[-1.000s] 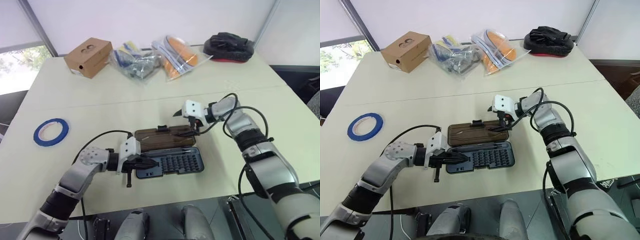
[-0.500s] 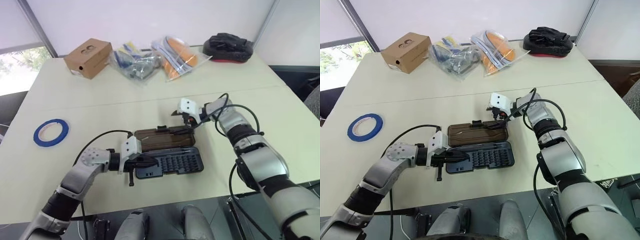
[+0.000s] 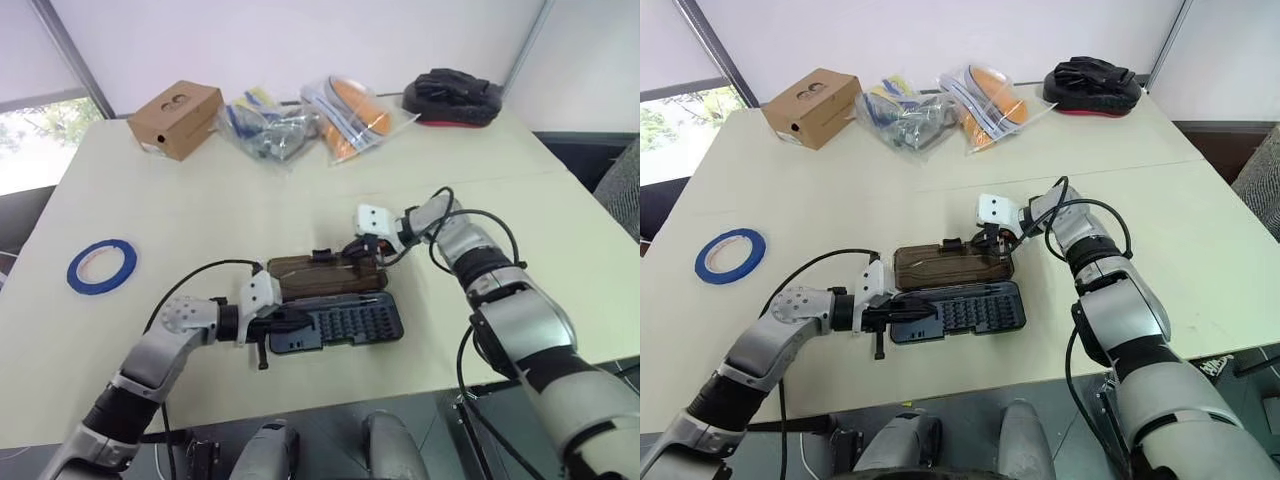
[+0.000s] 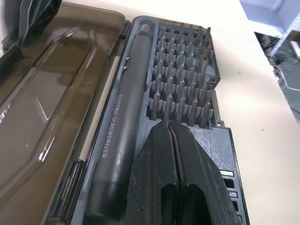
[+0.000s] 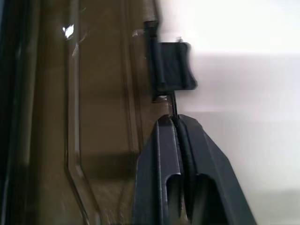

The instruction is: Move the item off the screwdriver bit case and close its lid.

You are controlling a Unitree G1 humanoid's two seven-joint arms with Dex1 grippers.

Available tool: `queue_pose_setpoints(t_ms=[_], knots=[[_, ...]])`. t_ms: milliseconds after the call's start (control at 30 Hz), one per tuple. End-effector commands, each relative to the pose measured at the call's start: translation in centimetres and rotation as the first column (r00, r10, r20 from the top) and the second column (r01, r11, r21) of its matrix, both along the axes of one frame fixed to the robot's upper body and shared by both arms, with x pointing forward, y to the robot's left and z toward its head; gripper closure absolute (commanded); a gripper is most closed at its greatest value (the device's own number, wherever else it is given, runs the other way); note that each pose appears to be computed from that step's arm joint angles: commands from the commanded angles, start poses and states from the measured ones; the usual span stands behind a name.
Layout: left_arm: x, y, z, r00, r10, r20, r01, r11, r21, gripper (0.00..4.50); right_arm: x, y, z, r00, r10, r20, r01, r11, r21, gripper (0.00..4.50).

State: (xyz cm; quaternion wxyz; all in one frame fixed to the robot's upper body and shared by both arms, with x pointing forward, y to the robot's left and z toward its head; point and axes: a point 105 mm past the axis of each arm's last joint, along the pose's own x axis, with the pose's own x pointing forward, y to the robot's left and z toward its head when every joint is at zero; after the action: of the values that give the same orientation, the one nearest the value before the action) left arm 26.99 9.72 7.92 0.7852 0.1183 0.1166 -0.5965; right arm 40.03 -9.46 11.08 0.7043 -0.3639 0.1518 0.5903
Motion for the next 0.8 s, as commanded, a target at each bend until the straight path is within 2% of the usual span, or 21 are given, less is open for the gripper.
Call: queue_pose_setpoints(t_ms=[33, 200, 300, 467, 800], knots=[[0.5, 1.4, -1.3, 0.997, 0.066, -0.034, -0.064, 0.996, 0.054, 4.5, -0.1, -0.8, -0.8, 1.0, -0.02, -0.014, 0.019, 0.999, -0.037, 4.4], [1.9, 1.8, -0.1, 0.991, 0.13, -0.012, -0.13, 0.991, 0.013, 4.5, -0.3, -0.6, -0.8, 1.0, 0.007, -0.006, -0.008, 0.999, -0.042, 4.4], [2.7, 2.1, 1.0, 0.982, 0.19, -0.005, -0.19, 0.981, -0.038, 4.5, 0.3, -0.2, 0.6, 0.989, 0.051, 0.137, -0.043, 0.997, -0.059, 4.4], [3.0, 2.5, 2.6, 0.964, 0.266, -0.02, -0.266, 0.956, -0.124, 4.5, 0.2, 0.5, 4.3, 0.94, 0.1, 0.326, -0.104, 0.995, -0.005, 4.4], [3.4, 2.6, 4.1, 0.941, 0.335, -0.043, -0.337, 0.918, -0.208, 4.5, -3.2, 1.1, 7.0, 0.791, 0.19, 0.582, -0.196, 0.979, -0.054, 4.4]])
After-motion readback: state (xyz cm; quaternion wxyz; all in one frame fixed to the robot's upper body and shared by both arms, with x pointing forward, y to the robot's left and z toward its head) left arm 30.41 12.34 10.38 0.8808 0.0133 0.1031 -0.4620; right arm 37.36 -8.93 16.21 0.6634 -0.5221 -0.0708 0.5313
